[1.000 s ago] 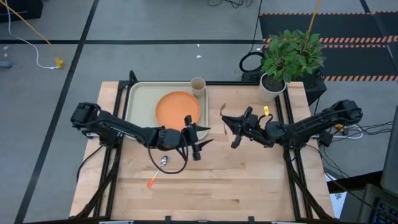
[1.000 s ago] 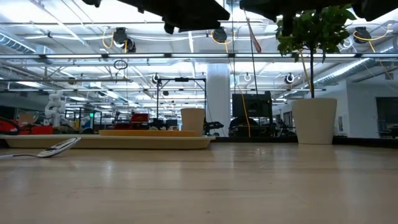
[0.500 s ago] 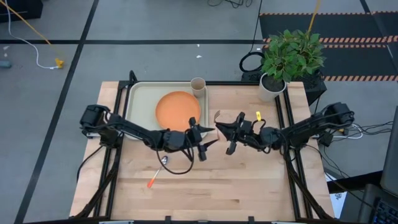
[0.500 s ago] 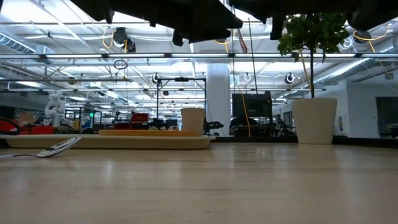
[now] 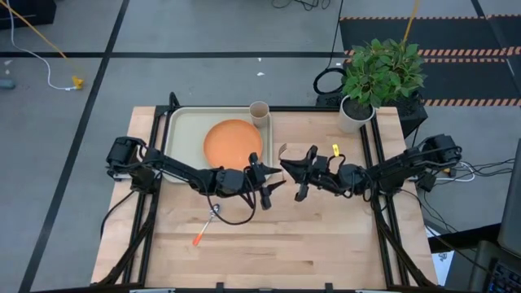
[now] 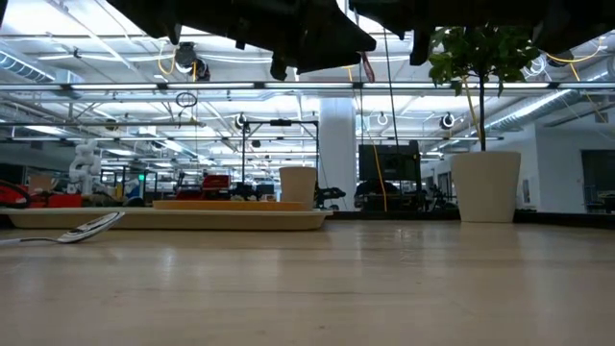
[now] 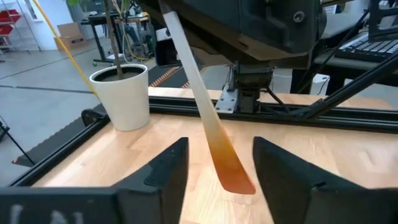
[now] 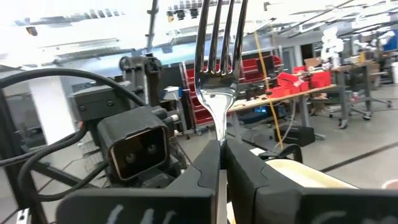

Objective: Pick and place plate/cup/fork/spoon on tray
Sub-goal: Put the orange fork on the white serving tray to the left of the orange plate

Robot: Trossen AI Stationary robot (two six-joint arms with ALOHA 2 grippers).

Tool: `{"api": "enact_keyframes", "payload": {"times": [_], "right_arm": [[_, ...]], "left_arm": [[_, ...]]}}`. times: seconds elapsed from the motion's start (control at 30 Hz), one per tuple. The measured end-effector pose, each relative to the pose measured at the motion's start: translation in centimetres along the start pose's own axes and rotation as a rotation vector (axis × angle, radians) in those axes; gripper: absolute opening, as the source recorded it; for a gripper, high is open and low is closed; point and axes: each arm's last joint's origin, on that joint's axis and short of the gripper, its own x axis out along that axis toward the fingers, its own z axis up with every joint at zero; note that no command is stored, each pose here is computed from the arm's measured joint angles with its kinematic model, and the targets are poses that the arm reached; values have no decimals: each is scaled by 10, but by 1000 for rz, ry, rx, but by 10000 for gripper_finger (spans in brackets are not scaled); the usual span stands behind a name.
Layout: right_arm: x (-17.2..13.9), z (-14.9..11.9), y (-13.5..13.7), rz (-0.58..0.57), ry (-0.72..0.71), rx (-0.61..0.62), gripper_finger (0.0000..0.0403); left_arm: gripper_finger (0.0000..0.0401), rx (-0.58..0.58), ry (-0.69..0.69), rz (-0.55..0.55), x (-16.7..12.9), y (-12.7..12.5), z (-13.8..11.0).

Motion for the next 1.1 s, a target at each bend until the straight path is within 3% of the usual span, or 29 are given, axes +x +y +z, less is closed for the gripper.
{"api": "enact_keyframes", "payload": {"times": [0.43,0.77,1.1], "right_arm": [[0,0,0,6,6,-14,6],[0,-1,1,10,9,-34,6],[0,-4,0,10,42,-79,28]], "left_arm": [[59,-9,0,1,0,0,0],[10,-36,11,-16,1,3,-1],[6,-19,75,-44,-2,10,2]]}}
